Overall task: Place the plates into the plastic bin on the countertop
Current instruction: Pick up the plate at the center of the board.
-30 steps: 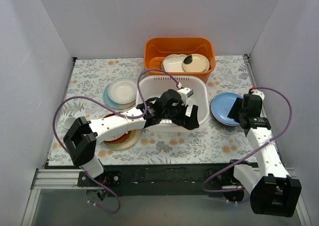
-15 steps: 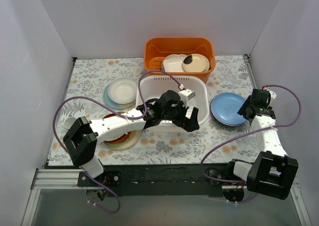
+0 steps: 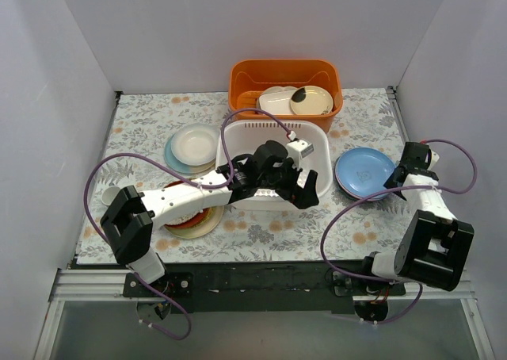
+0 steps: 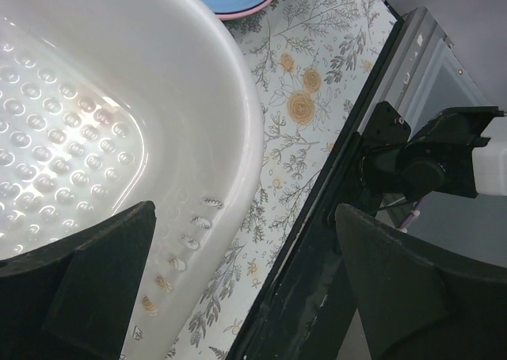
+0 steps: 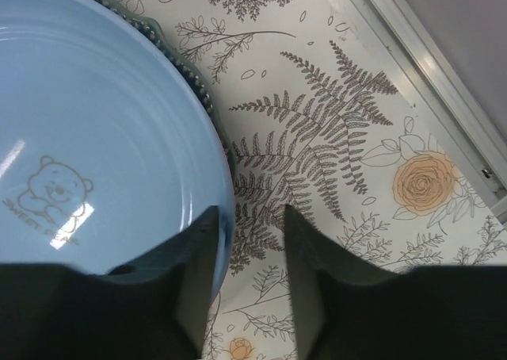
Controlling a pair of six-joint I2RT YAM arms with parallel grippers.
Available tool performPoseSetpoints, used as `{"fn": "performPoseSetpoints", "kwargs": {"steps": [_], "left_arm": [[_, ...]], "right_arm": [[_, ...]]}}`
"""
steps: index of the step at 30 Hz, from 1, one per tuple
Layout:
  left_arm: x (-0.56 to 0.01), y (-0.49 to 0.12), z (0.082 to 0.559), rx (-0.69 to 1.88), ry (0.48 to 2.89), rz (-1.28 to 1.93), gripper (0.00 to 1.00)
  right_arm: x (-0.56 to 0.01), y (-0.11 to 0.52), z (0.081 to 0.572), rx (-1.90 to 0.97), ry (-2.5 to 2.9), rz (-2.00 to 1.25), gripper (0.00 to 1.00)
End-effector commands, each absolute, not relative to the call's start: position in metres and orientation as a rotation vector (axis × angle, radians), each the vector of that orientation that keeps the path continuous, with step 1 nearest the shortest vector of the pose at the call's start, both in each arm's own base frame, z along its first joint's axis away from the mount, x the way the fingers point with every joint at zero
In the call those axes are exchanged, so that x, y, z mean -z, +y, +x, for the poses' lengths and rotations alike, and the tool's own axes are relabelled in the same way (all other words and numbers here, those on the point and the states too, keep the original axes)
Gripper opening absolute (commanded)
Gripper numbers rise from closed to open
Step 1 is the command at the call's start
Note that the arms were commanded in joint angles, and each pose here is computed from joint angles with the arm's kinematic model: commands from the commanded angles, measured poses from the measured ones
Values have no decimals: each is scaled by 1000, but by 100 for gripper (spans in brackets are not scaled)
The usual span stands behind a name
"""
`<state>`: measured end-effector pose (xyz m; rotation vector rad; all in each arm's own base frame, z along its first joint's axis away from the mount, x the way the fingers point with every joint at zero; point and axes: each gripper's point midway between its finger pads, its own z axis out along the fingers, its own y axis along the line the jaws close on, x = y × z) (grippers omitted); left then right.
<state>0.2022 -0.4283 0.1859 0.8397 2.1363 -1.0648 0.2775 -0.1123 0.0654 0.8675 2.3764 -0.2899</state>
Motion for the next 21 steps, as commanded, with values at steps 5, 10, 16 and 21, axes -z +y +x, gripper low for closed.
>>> {"fn": "performPoseSetpoints", "kwargs": {"steps": [5,10,16,21], "left_arm": [[-213,-428,210,1045,2059,849,98],[-210,-426,213,1035,2075,828,98],[-211,-426,218,1022,2074,813,98],[-208,-425,222,1002,2082,797,98]], "right_arm": [[-66,-113,296,186,2322,862,1],[-88,-116,301,153,2245,853,1],[-122,-110,309,87,2172,794,1],[-139,-91,304,-17,2144,744,1]]}}
